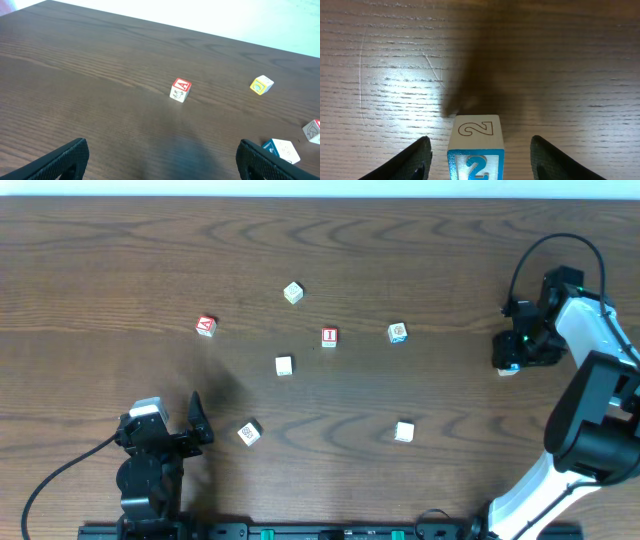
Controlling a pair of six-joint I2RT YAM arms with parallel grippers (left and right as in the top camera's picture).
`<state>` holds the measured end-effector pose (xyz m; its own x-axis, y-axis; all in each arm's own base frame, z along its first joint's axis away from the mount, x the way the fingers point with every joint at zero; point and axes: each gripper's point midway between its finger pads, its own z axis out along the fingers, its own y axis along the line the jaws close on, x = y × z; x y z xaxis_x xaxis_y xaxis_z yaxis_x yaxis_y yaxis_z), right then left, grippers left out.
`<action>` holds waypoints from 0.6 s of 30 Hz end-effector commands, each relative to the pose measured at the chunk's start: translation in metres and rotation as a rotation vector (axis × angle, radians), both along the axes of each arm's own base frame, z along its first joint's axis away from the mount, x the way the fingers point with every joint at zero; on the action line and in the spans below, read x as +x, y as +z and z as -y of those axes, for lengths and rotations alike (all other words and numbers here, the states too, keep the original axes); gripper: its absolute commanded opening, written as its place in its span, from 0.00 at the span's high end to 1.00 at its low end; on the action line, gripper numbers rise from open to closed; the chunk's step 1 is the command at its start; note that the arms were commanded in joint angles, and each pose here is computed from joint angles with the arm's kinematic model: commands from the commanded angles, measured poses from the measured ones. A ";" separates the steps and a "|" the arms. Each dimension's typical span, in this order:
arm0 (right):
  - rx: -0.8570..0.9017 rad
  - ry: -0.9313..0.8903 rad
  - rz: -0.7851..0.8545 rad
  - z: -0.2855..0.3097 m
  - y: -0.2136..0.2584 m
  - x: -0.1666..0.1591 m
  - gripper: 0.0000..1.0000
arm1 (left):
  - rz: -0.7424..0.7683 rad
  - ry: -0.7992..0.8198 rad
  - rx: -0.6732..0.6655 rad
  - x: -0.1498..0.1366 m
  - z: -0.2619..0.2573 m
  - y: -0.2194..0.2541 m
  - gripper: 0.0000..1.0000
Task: Spell out Ai2
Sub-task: 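Lower the right gripper over the blue '2' block and close on it, then lift the blue '2' block with the right gripper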
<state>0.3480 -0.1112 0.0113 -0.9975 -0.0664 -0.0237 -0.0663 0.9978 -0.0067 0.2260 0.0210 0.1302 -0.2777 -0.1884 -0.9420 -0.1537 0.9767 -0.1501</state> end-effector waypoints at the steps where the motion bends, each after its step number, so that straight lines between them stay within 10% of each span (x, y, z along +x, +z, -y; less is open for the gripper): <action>1: 0.004 0.008 -0.032 -0.002 -0.008 -0.009 0.37 | -0.024 -0.007 0.001 0.000 0.001 -0.011 0.05; 18: 0.006 -0.001 -0.038 -0.003 -0.008 -0.010 0.47 | -0.024 -0.007 0.001 0.000 0.001 -0.011 0.05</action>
